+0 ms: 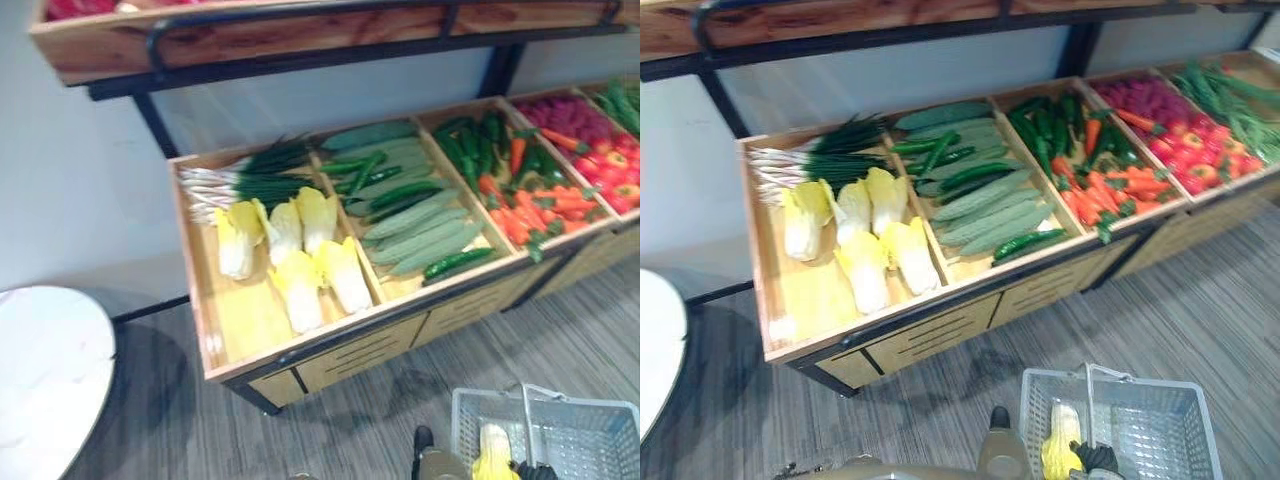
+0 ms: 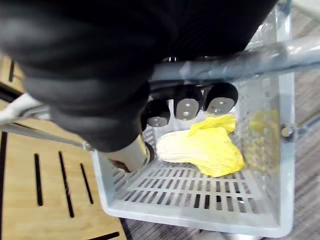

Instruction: Pick vegetable in the basket

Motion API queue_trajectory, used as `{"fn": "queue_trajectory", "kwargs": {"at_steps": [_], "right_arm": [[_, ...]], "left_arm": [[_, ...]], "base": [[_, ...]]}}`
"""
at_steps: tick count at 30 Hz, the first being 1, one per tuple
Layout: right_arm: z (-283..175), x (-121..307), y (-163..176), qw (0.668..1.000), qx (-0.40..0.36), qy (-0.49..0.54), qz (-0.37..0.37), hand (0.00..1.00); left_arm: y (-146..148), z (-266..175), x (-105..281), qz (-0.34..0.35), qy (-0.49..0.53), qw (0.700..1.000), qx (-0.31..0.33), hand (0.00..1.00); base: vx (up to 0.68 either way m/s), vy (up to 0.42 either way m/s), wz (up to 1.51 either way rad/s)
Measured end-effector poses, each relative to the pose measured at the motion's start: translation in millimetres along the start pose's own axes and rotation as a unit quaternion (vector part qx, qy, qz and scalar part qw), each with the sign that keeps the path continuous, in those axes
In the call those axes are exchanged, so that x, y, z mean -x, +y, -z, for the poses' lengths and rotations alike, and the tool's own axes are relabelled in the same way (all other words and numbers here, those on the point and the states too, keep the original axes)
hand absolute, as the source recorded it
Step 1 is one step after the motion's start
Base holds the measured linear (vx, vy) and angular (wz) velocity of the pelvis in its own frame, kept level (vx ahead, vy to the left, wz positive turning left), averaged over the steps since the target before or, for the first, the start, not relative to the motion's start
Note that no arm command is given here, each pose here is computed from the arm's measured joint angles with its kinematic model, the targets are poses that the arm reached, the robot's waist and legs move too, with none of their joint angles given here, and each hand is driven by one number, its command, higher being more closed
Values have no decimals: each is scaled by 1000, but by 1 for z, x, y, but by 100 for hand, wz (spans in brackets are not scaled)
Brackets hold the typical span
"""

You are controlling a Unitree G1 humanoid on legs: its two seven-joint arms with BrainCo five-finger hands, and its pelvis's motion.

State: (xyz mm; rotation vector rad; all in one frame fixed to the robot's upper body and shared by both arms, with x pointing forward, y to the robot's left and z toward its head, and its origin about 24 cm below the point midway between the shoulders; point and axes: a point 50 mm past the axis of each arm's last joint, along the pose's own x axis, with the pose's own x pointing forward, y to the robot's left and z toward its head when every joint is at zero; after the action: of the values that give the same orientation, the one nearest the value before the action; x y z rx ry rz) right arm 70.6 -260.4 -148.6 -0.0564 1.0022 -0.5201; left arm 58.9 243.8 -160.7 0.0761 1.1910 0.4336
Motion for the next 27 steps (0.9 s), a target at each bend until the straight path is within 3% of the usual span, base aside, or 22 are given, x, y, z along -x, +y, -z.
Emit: {"fn": "queue_trajectory", "kwargs": {"at_steps": [12, 17, 27], "right_arm": [[-10, -2, 11, 999, 15, -20, -20, 100], [-21, -3, 27, 994, 68, -46, -66, 100], [-4, 1, 23, 994, 87, -24, -70, 100]], "left_arm": [[3, -16, -3, 2, -6, 1000, -21, 0], [-7, -15, -2, 18, -6, 999, -31, 0], [-16, -12, -1, 28, -2, 999, -34, 0]], "base": [[-79, 3, -116], [-80, -222, -139], [-72, -82, -39]]}}
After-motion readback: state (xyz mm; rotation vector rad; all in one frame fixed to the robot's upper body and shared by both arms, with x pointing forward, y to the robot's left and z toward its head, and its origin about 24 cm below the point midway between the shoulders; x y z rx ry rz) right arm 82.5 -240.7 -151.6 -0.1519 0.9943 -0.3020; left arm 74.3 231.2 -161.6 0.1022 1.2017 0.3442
